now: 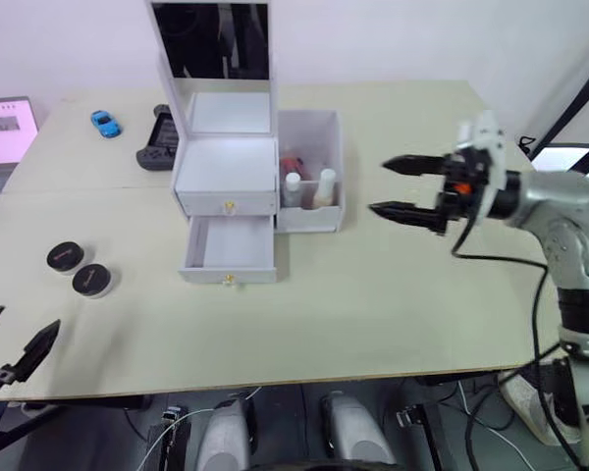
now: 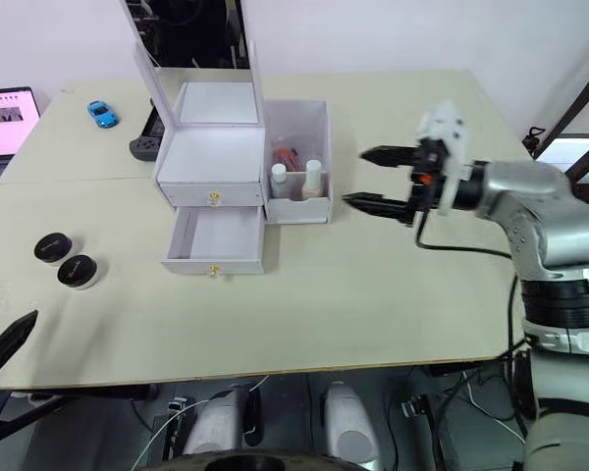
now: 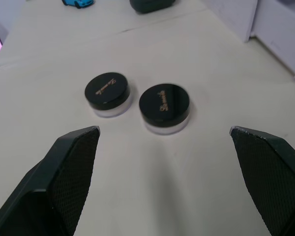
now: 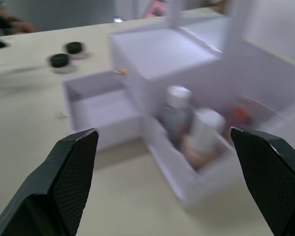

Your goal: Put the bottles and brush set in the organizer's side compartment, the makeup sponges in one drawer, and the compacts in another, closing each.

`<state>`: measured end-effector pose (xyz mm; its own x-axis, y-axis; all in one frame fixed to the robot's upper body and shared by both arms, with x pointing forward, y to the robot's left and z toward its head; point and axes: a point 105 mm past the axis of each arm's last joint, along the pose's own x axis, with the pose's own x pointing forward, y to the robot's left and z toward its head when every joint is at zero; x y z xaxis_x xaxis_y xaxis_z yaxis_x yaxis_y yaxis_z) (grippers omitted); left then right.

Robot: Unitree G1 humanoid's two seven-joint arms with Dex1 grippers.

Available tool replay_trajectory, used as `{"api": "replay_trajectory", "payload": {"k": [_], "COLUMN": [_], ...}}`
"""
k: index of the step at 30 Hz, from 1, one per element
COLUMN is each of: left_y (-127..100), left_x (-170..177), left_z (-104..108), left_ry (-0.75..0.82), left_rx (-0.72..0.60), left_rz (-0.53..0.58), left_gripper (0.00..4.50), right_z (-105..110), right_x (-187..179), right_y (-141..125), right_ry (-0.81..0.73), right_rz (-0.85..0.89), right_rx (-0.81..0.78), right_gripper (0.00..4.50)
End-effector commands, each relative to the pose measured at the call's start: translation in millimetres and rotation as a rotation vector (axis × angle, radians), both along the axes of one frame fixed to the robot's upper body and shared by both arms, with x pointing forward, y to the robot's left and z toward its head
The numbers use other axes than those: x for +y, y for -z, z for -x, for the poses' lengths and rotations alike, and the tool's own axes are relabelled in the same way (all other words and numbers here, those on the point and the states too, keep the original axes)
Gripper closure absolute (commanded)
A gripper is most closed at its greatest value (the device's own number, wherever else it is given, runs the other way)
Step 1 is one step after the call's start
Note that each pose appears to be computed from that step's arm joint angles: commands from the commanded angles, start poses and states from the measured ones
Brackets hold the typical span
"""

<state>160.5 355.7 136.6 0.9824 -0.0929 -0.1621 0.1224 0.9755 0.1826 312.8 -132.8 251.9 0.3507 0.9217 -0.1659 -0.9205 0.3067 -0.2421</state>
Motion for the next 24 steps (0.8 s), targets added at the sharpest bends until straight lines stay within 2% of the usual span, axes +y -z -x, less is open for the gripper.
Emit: {"api": "replay_trajectory", "payload": {"k": [1,5,7,16,20,24], "left_y": [-5,-4,0,21,26,31], "left_x": [-4,-5,-4,4,5,5], "left_z": [-5,-10,-11,-20,-27,-30], "left_ry": [-0.003,-0.016,-0.042,-0.088,-0.085,-0.088], "left_rx": [0.000,0.009,0.010,0.048,0.028,0.017], "left_rz": [0.012,0.034,0.087,0.120,0.121,0.125], "left_gripper": [0.03,0.03,0.03,0.03,0.03,0.03], "right_z": [20,37,43,43,49,50], "right_x": [21,39,43,52,54,55], "right_y": [-11,-21,-21,-35,-50,-64], "right_ry": [-0.133,-0.278,-0.329,-0.334,-0.341,-0.334], "right_rz": [0.033,0.077,0.140,0.157,0.105,0.045], "right_rx": [-0.020,0.034,0.065,0.129,0.173,0.138], "right_gripper": [0.00,0.00,0.00,0.00,0.00,0.00]}}
